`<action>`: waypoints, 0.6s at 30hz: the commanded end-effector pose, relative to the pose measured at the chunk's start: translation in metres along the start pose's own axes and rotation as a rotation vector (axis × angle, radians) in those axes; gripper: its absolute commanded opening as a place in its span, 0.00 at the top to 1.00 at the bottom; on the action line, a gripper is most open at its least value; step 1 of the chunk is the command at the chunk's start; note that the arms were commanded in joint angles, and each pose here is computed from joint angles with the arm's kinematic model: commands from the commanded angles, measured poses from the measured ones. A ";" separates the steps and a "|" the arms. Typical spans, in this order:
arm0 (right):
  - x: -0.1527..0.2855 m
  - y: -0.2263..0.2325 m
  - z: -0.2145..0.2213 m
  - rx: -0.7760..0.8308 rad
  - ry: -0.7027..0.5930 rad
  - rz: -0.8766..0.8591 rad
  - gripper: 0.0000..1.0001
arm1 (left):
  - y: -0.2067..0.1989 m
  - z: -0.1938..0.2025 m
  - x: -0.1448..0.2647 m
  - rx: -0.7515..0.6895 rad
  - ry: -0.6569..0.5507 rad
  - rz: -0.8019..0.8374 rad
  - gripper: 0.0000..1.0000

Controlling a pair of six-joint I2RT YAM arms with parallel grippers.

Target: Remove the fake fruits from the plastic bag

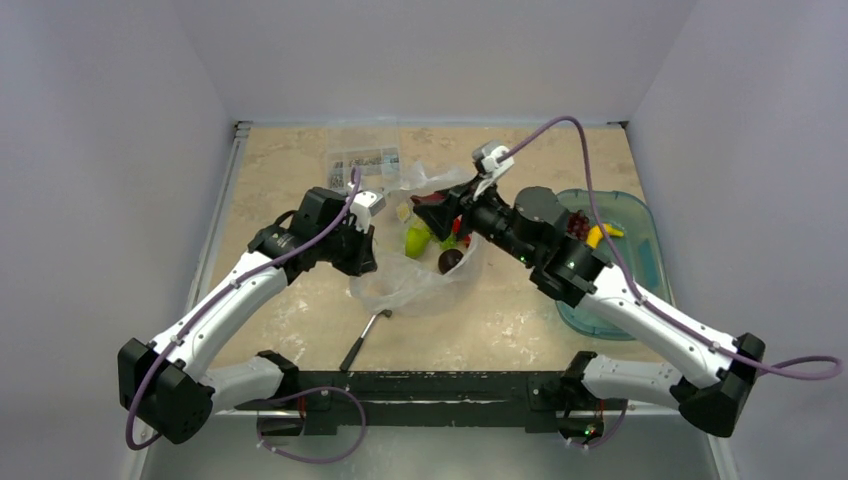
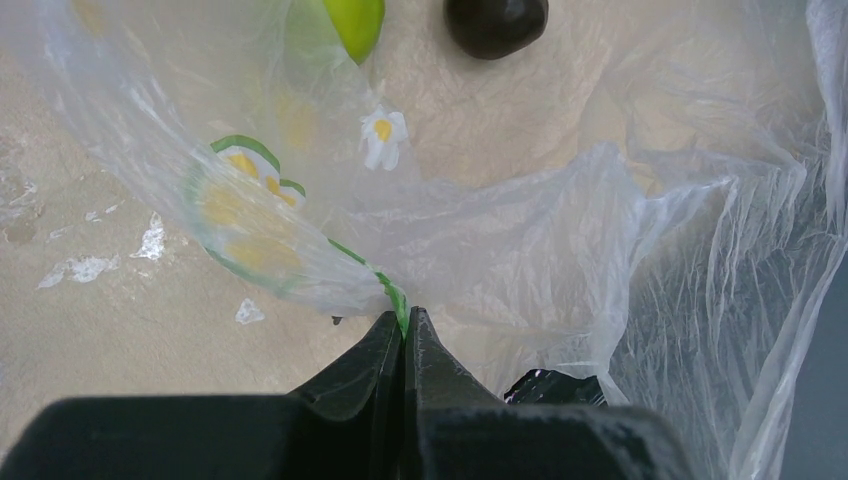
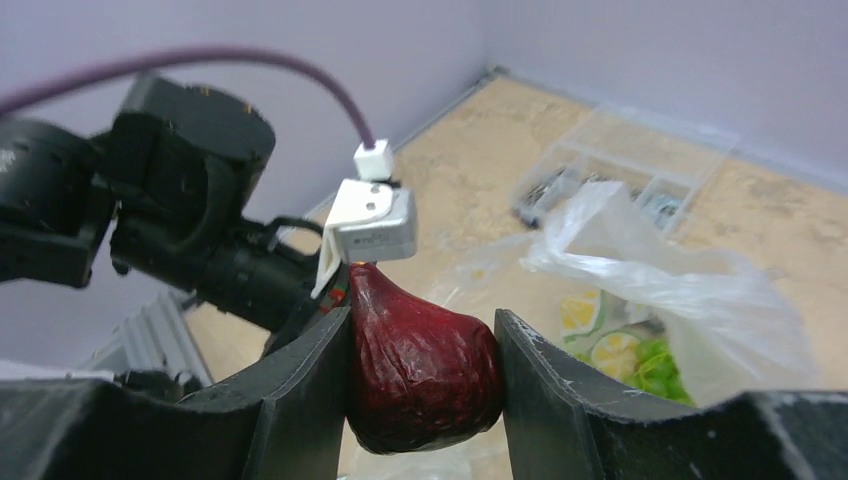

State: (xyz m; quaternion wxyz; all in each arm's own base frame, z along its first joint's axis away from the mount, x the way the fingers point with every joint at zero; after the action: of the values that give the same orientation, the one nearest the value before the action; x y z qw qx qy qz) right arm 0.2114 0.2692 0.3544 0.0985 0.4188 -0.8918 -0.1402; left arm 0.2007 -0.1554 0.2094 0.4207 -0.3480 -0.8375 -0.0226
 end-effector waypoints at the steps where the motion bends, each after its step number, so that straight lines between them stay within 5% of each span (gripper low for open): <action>1: 0.036 -0.017 -0.046 -0.002 -0.262 0.191 1.00 | -0.003 -0.011 0.007 -0.032 -0.055 0.010 1.00; 6: 0.082 -0.086 -0.054 -0.086 -0.400 0.637 1.00 | -0.005 -0.013 0.007 -0.039 -0.065 0.028 1.00; 18: 0.176 -0.266 0.048 -0.443 -0.271 1.293 1.00 | -0.009 -0.013 0.008 -0.052 -0.084 0.063 1.00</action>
State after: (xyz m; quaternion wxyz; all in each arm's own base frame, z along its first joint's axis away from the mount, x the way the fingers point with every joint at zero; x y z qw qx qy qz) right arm 0.2739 0.0172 0.2770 0.0720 -0.1750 -0.9542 -0.2316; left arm 0.1975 -0.1570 0.2154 0.4099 -0.3616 -0.8372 -0.0163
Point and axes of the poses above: each gripper's point midway between its finger pads, its own x axis back along the fingers, its own y axis along the line the jaws close on, z = x × y, the point moved 6 cm from there along x, back along the fingers, and after that the axes turned 4 degrees about -x, right-handed, at the moved point
